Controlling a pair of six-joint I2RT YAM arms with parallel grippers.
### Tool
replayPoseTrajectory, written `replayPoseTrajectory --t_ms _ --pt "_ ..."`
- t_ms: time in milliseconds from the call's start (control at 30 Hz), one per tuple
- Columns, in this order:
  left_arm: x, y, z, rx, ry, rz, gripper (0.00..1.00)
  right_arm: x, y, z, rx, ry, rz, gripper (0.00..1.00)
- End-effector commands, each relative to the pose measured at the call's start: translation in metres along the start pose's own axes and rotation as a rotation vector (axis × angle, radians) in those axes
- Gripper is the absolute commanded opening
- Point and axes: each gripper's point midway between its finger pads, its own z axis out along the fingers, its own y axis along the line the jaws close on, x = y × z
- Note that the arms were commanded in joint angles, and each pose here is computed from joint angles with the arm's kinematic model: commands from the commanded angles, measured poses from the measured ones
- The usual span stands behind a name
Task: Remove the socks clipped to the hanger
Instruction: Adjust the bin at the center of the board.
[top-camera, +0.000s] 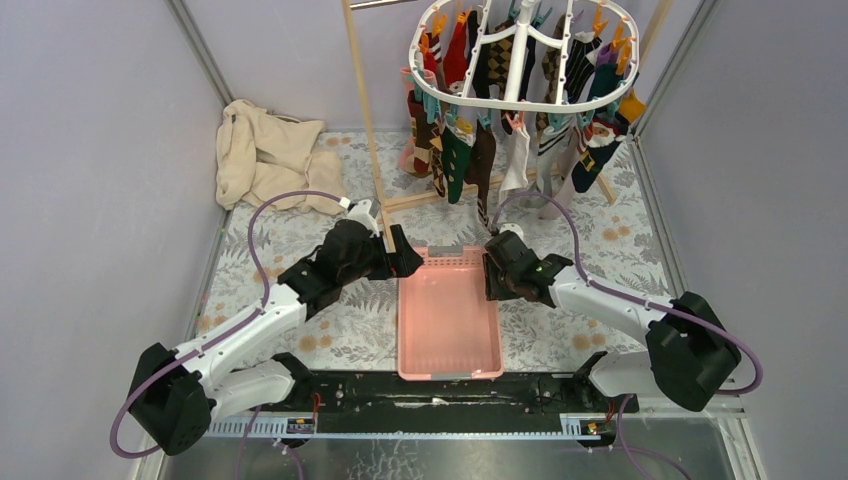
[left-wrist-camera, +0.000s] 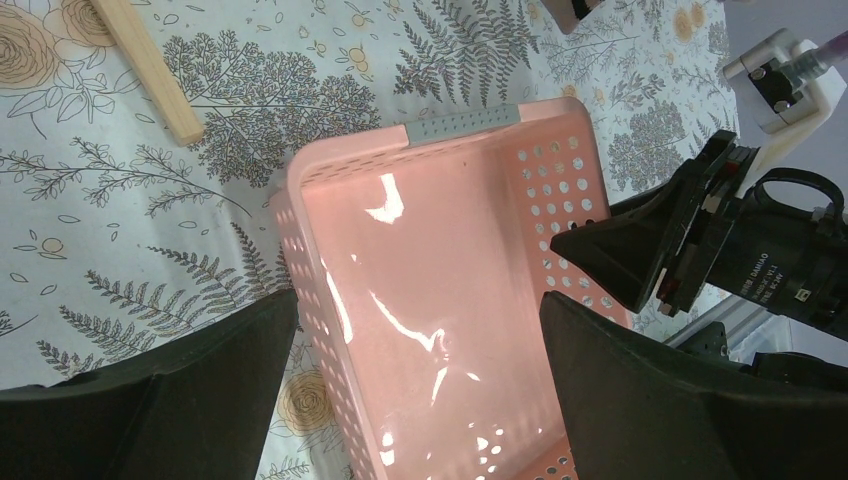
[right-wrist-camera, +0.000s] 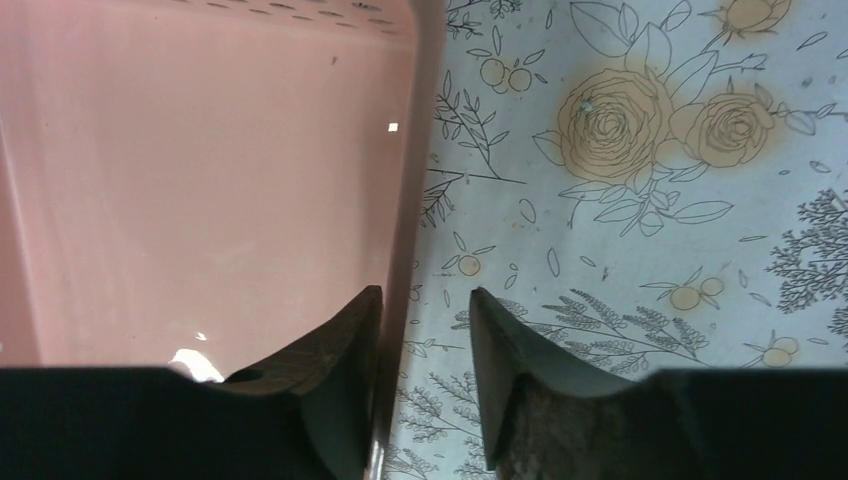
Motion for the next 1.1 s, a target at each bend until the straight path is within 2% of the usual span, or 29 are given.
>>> replayPoseTrajectory --t_ms 0,233,300,700,733,767,900,1067 --pt "-0.002 0.002 0.001 -0.008 -0.021 0.005 0.99 -0.007 0.004 -0.004 0.007 -0.02 0.009 0.41" --pt "-0.001 0.002 0.001 -0.004 -0.018 0.006 0.99 -0.007 -0.014 -0.019 0.096 -0.048 0.097 0.15" --pt "-0.001 0.002 0.001 -0.005 -0.018 0.006 0.99 -0.006 -0.022 -0.027 0.138 -0.06 0.156 0.01" --pt "0.003 0.001 0.002 0.007 -0.01 -0.009 0.99 0.006 -0.067 -0.066 0.283 -0.241 0.666 0.0" --pt "0.003 0.001 0.002 0.009 -0.009 -0.009 0.99 0.008 -0.066 -0.064 0.273 -0.241 0.714 0.02" --pt "0.004 0.001 0.001 0.009 -0.009 -0.01 0.99 0.011 -0.064 -0.063 0.265 -0.23 0.736 0.08" --pt "0.004 0.002 -0.001 0.005 -0.012 -0.015 0.99 0.013 -0.05 -0.051 0.203 -0.195 0.737 0.38" --pt "0.003 0.004 -0.004 -0.006 -0.016 -0.015 0.99 0.01 -0.048 -0.054 0.201 -0.187 0.673 0.87"
